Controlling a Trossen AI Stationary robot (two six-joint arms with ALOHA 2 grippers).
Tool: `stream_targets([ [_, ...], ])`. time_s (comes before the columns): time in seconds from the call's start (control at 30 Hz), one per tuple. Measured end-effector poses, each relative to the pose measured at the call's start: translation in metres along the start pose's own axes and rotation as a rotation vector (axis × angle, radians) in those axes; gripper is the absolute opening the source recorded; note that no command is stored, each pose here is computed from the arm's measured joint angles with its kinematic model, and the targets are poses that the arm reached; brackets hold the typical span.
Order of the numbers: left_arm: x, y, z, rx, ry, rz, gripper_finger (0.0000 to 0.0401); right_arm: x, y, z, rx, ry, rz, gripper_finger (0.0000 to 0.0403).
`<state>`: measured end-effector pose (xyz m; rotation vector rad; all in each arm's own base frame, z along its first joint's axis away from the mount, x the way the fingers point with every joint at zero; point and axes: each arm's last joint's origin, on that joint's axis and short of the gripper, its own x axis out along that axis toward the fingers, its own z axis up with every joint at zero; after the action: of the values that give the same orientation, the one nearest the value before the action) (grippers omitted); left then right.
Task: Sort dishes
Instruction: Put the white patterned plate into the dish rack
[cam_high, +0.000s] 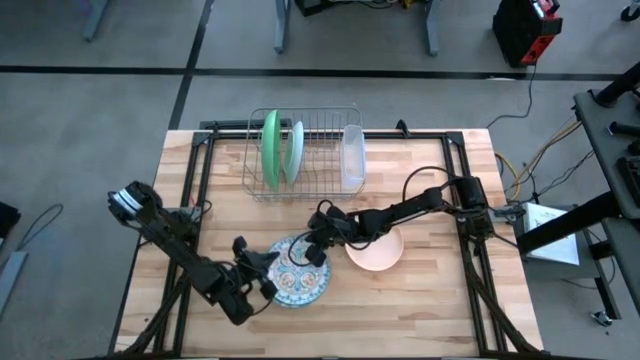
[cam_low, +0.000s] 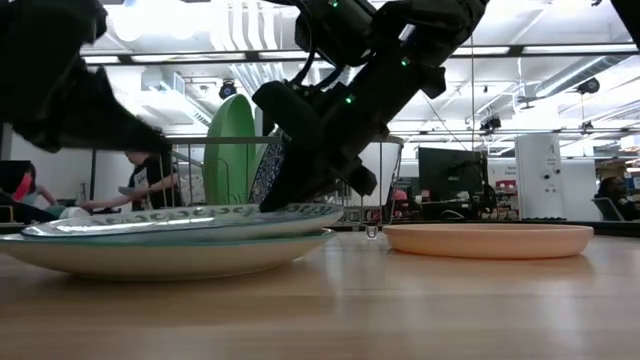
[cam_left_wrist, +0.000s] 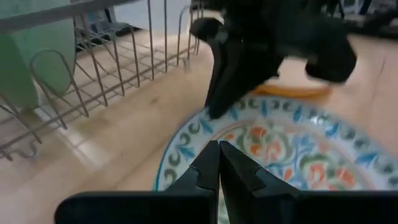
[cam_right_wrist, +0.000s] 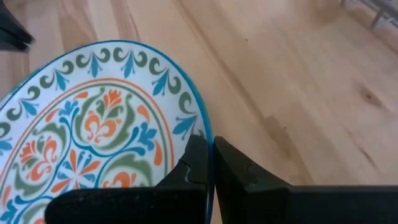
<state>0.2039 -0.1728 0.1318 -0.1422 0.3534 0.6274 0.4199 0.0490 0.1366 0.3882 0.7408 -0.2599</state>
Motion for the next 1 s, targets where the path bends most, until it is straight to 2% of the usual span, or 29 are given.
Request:
stream_targets([
  [0.1, -0.004, 0.002, 0.010, -0.065, -0.017, -0.009, 0.0000, -0.002, 0.000, 0.002, -0.014, -0.017, -0.009, 0.0001],
  [0.2, -0.008, 0.007, 0.019, -0.198, -0.020, -0.024, 0.0000, -0.003, 0.001, 0.005, -0.026, -0.043, -0.016, 0.0001],
  [0.3, -0.010, 0.016, 0.019, -0.323, 0.039, -0.045, 0.0000, -0.003, 0.001, 0.006, -0.037, -0.049, -0.015, 0.0001],
  [0.37, -0.011, 0.017, 0.016, -0.346, 0.098, -0.072, 0.0000, -0.003, 0.001, 0.006, -0.045, -0.054, -0.022, 0.0001],
  [0.47, -0.007, 0.011, 0.007, -0.289, 0.189, -0.138, 0.0000, -0.003, 0.001, 0.006, -0.046, -0.058, -0.025, 0.0001],
  [0.6, -0.001, -0.003, -0.006, -0.211, 0.224, -0.206, 0.0000, -0.004, 0.002, 0.008, -0.057, -0.073, -0.021, 0.0001],
  [0.8, 0.009, -0.017, -0.026, -0.163, 0.305, -0.189, 0.0000, -0.005, 0.004, 0.012, -0.065, -0.087, -0.013, 0.0001],
  [1.0, 0.021, -0.031, -0.043, -0.168, 0.284, -0.135, 0.0000, -0.006, 0.004, 0.012, -0.072, -0.051, -0.016, 0.0000],
])
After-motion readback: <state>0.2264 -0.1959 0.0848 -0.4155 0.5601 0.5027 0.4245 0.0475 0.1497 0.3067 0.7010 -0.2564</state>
